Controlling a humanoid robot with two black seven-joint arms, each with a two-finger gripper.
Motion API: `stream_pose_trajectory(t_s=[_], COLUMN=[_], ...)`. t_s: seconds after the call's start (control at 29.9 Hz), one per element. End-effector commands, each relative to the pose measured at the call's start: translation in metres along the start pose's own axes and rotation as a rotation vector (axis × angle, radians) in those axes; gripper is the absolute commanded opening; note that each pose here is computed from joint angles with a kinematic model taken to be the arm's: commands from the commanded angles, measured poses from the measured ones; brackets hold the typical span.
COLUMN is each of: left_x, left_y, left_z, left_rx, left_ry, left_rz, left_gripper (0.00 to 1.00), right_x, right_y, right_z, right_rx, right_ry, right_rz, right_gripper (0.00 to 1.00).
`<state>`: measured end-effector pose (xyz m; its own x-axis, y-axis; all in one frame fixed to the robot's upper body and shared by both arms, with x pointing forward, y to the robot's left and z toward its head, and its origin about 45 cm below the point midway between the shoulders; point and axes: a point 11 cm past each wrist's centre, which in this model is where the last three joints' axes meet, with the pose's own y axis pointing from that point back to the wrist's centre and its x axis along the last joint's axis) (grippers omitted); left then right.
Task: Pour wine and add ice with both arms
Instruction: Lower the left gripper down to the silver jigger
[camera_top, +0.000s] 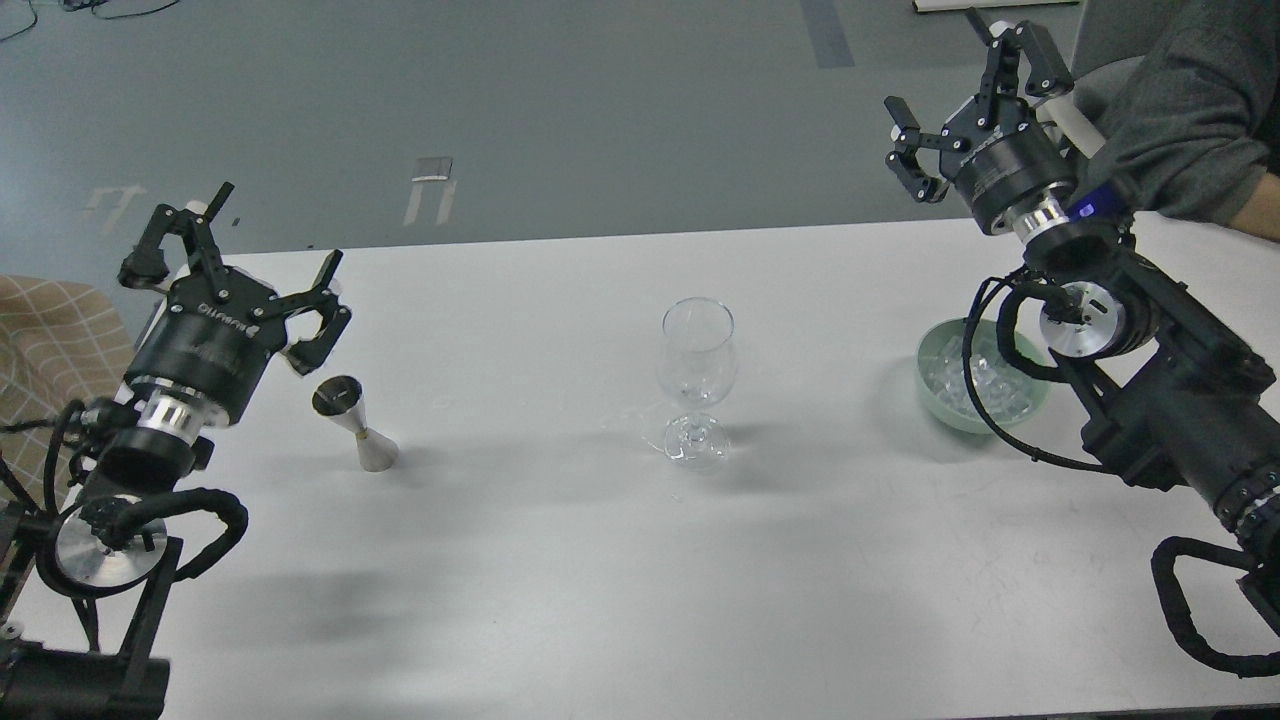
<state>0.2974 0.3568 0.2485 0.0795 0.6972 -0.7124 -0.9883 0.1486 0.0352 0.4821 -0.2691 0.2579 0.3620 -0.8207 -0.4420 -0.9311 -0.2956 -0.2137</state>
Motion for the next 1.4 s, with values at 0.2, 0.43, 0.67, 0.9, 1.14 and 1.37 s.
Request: stream_pose_trajectory(t_s=[0.2,0.43,0.67,0.9,1.14,1.37], left_x=[0.033,0.038,0.062,0.073,0.079,0.085], left_y=[0.057,0.069,0.061,0.043,0.041,0.035], left_z=[-0.038,-0.075,-0.100,-0.097,-0.104,-0.108], left_rx=[0.060,0.044,0.054,0.026,0.036,0.034], left_ry=[0.177,0.329,0.399,0.408,0.413,0.416], left_rz=[0.130,0.171,0.240,0.252,0.270,0.262], left_gripper=[0.95,0.96,0.97,0.97,0.97,0.97], right_x=[0.000,0.003,0.004,0.008,0.006,0.005], right_y=[0.001,0.005,0.006,0.008,0.008,0.009], right_z=[0.002,0.006,0.009,0.006,0.010,0.012], right_rx=[-0.004,-0.013,-0.017,-0.018,-0.030,-0.044], right_ry=[0.000,-0.001,-0.004,0.007,0.010,0.022], right_rz=[0.001,0.009,0.013,0.019,0.016,0.010], right_gripper=[1.00,1.00,1.00,1.00,1.00,1.00])
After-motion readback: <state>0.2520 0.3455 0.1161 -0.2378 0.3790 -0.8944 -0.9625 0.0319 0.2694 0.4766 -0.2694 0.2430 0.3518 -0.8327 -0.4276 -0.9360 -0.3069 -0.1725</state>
